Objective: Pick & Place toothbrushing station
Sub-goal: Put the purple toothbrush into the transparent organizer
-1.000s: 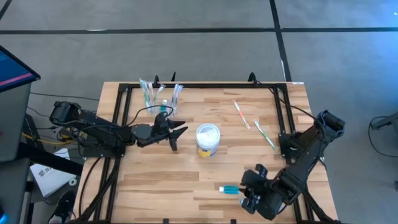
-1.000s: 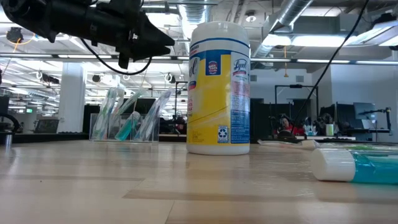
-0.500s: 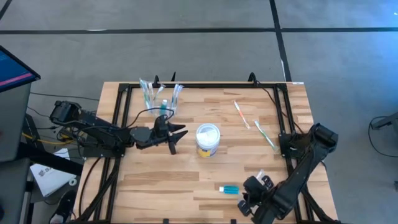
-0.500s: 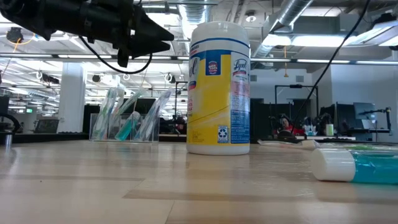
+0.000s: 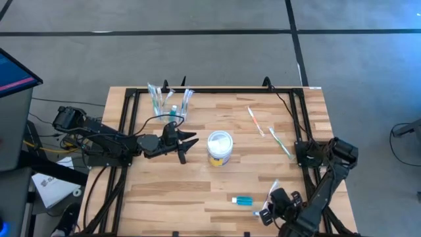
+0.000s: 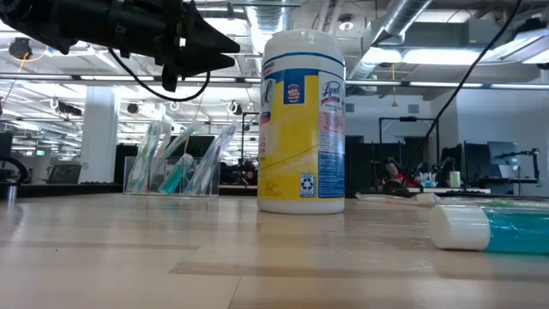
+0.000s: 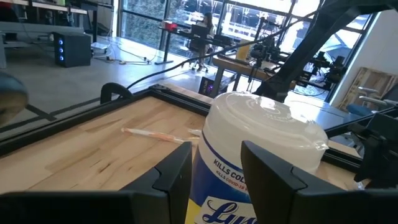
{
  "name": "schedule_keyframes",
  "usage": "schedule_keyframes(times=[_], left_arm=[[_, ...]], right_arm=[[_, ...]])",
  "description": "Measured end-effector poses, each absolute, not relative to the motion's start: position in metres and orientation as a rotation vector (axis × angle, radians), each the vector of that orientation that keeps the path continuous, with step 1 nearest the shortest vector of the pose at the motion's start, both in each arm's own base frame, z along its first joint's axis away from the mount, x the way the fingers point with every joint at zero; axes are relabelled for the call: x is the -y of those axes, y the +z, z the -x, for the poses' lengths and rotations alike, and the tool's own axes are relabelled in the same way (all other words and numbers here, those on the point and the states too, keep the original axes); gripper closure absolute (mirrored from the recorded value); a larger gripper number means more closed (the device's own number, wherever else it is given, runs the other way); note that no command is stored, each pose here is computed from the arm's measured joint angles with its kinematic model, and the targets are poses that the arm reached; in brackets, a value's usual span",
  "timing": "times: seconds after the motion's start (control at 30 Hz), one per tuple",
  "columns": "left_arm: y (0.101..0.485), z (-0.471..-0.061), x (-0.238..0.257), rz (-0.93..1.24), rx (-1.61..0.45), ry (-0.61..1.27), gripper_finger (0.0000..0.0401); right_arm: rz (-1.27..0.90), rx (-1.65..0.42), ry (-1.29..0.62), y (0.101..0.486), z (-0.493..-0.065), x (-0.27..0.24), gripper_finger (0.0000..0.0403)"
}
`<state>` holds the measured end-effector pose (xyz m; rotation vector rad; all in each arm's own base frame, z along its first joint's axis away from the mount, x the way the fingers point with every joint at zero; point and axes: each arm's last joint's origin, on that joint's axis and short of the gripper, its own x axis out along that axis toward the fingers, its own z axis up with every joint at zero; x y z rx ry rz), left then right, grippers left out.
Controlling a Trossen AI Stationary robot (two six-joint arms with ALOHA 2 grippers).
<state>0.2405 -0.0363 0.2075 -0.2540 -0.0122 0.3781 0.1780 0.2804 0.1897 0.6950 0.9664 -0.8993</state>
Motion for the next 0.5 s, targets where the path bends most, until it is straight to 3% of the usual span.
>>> schedule_keyframes(times=[0.5], left_arm=[[0.208, -0.241, 0.036, 0.262, 0.022, 0.377, 0.0270]], right_arm=[[-0.732, -0.935, -0.945, 0.165, -0.173, -0.272, 0.0305]])
